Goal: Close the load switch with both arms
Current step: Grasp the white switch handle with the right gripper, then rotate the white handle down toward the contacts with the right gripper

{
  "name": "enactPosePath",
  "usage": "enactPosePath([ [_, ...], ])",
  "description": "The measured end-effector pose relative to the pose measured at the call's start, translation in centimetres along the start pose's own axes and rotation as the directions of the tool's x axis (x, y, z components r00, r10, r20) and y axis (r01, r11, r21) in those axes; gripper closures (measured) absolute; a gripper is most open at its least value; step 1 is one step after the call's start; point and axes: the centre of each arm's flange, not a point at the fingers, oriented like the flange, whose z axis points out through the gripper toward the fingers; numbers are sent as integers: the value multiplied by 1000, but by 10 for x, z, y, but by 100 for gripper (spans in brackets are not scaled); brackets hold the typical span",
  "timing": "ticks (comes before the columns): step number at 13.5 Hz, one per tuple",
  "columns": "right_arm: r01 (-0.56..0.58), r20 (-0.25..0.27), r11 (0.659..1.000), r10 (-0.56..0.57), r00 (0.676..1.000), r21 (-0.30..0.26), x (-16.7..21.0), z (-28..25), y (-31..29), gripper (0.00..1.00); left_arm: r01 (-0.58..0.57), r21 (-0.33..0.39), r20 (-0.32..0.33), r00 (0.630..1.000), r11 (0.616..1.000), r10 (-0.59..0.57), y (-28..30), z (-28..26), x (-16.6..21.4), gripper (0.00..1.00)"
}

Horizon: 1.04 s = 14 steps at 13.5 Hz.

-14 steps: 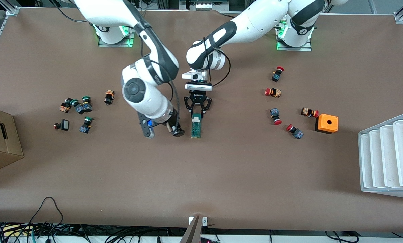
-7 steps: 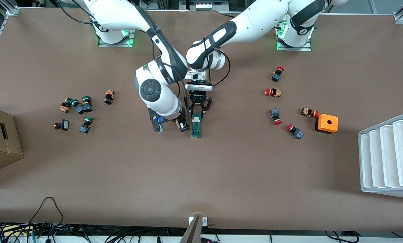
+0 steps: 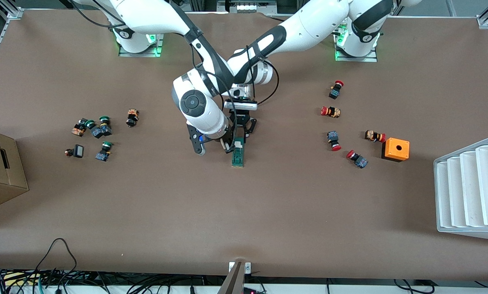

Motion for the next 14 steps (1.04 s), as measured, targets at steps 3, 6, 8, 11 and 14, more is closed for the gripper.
enactPosePath([
  [3,4,1,1000,-4,1000,13,-12,5,5,59,0,0,0,1000,1000,0,0,0,0,51],
  [6,14,-3,1000,-14,1000,16,-22,18,16,59,1,0,0,1000,1000,-1,0,0,0,51],
  [8,17,-7,1000,-17,1000,19,-22,24,20,59,1,0,0,1000,1000,-1,0,0,0,51],
  [11,18,-16,999,-18,1000,35,-19,38,28,59,1,0,0,1000,1000,-1,0,0,0,51],
  [14,23,-24,998,-22,999,54,-18,50,29,59,1,0,0,1000,1000,-1,0,0,0,51],
])
